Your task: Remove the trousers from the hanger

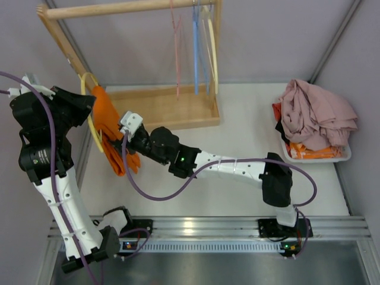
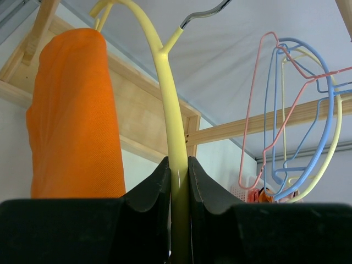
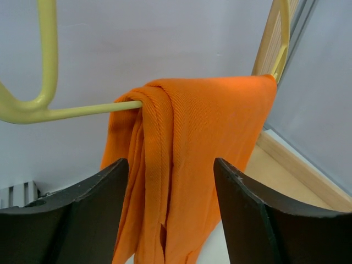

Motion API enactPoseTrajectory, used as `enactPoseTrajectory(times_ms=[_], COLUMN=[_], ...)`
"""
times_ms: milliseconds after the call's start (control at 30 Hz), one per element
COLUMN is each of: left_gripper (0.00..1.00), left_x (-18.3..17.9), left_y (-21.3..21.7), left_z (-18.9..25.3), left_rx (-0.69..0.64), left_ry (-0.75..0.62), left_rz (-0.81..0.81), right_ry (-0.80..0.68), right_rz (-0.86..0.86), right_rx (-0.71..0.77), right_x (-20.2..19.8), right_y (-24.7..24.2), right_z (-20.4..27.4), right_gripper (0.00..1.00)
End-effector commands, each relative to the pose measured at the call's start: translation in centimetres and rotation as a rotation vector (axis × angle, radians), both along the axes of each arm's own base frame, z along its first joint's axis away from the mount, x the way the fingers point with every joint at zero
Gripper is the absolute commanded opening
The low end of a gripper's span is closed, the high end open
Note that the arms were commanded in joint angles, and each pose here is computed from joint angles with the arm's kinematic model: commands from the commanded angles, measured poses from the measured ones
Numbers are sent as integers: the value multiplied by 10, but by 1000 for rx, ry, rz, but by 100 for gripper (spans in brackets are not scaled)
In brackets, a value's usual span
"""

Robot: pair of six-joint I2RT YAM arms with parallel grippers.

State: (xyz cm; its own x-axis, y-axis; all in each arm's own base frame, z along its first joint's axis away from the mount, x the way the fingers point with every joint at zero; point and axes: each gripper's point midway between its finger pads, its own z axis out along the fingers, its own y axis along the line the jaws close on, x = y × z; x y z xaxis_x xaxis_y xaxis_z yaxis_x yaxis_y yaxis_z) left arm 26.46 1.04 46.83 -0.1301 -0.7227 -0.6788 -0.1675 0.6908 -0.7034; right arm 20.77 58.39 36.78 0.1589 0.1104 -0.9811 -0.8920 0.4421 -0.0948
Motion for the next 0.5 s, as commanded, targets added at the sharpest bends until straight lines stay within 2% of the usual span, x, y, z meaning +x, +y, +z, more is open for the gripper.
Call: enactPoseTrajectory(times_ms=[0,233,467], left_gripper=[0,0,0], left_x=[-14,-12,-14], left_y=[-10,-11,-13], left_z=[83,82,82], left_rx=[92,82,78], left_ry=[-305,-299,-302], left_rz=[-29,-37,-41], right_ry=[-21,-65,-56], right_rz=[-33,-70,-107], right_rx=[86,104,129], right_x=[1,10,18], right_y=[3,5,7], right_z=[22,26,31], right_gripper=[63,57,57])
